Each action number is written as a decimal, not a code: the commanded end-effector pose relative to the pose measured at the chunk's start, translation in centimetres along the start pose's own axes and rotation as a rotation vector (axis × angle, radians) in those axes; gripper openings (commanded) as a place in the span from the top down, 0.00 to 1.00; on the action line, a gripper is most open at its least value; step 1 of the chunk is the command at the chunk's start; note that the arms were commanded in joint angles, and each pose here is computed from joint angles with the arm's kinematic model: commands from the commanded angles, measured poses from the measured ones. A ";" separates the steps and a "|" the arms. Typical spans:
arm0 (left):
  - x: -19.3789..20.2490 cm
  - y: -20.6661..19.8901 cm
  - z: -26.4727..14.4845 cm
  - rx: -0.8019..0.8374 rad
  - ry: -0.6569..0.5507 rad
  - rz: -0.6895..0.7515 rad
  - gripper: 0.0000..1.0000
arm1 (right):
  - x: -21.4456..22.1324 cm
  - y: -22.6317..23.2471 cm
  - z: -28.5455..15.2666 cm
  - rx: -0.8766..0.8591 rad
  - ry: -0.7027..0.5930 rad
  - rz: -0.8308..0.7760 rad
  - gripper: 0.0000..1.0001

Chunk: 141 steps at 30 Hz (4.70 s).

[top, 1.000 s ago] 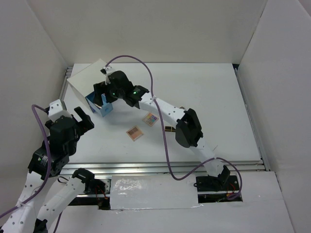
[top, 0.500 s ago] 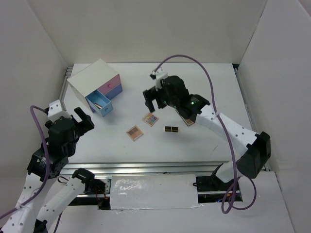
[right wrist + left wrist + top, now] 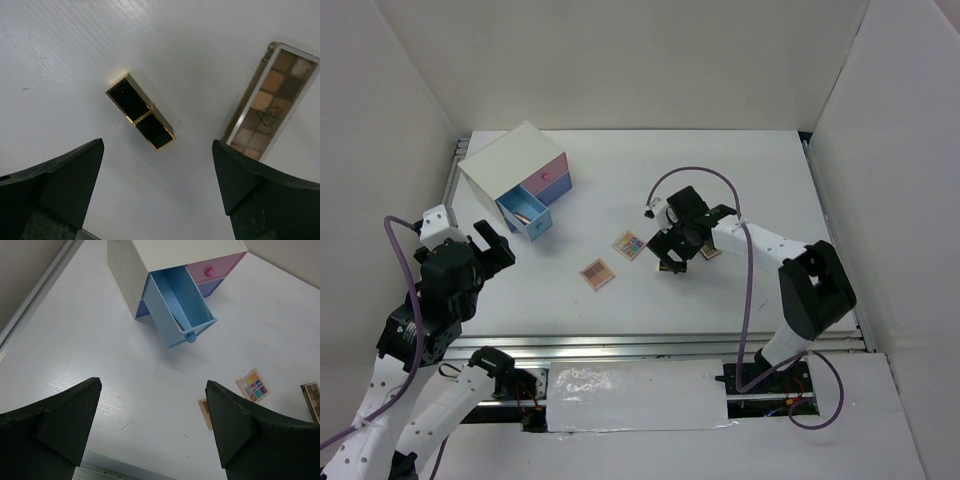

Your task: Organize the makeup

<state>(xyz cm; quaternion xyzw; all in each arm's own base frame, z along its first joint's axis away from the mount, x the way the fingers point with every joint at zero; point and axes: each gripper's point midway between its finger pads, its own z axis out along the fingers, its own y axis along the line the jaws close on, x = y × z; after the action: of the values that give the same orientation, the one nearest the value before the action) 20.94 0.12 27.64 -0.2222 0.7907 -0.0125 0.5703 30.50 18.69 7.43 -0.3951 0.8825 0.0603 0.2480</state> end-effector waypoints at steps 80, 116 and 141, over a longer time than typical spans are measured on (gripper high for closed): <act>9.9 -8.8 6.4 0.229 0.504 0.294 0.95 | -11.6 0.1 -18.2 0.203 -1.123 0.689 0.30; 6.0 -2.6 24.3 -0.518 0.489 0.589 1.00 | -5.2 4.4 -21.6 -0.012 -1.250 0.464 0.19; 3.9 -1.4 27.1 -0.603 0.415 0.561 1.00 | -5.1 4.2 -20.7 0.009 -1.225 0.456 0.19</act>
<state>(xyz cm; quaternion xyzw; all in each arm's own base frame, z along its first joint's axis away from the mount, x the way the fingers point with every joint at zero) 43.94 2.88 13.34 -0.1271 0.8993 0.3228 0.2664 22.07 18.86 27.31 -0.0907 0.6487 0.3273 0.6810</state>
